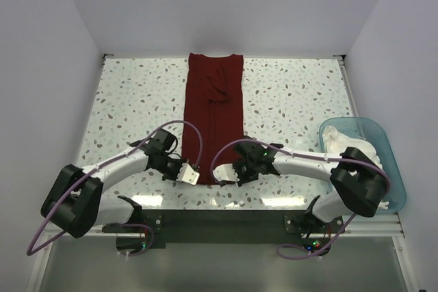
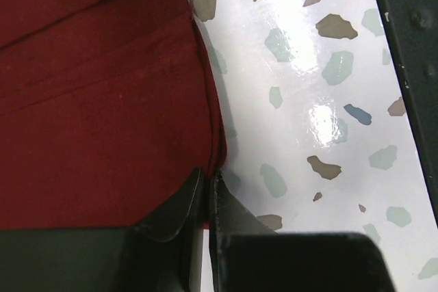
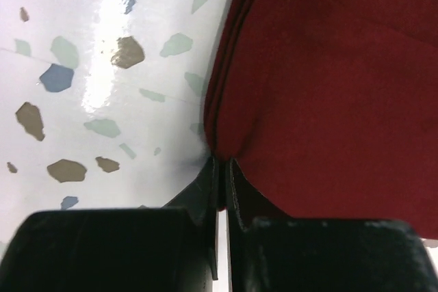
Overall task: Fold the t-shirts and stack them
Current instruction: Fold the tshirt
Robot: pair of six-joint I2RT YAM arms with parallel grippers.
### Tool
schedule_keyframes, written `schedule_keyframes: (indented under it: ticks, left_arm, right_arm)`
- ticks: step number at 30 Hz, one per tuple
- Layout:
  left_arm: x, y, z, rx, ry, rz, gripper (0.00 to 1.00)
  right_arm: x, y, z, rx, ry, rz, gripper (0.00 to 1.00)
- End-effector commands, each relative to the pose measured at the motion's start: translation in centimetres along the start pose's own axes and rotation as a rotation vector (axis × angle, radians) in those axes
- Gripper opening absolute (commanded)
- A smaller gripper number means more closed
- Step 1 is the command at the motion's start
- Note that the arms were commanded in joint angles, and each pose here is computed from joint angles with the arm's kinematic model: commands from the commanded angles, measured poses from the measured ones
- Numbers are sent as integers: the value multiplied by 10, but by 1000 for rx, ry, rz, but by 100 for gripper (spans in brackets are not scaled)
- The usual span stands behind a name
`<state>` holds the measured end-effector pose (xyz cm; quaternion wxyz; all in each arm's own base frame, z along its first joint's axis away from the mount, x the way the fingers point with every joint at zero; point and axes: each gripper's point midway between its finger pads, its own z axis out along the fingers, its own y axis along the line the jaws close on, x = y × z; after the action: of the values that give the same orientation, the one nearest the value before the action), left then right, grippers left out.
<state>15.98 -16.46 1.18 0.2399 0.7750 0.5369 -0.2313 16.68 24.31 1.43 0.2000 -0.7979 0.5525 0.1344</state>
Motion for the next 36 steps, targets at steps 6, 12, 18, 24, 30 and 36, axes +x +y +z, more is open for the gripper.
schedule_keyframes:
  ticks: [6,12,18,24,30,36]
  left_arm:
    - [-44,-16,-28,43,-96,25,0]
    - [-63,24,-52,-58,-109,-19,0]
    - [-48,91,-76,-150,-117,-68,0]
    - [-31,146,-83,-202,-110,-61,0]
    - [-7,198,-92,-239,-106,-71,0]
    - [15,245,-96,-256,-91,-65,0]
  right_arm:
    - [-26,26,-29,-1,-89,55,0]
    - [-30,-7,-50,74,-122,112,0]
    - [-20,-65,-66,145,-129,116,0]
    - [-12,-126,-80,192,-144,106,0]
    - [5,-174,-78,194,-133,105,0]
    - [21,-218,-73,206,-123,112,0]
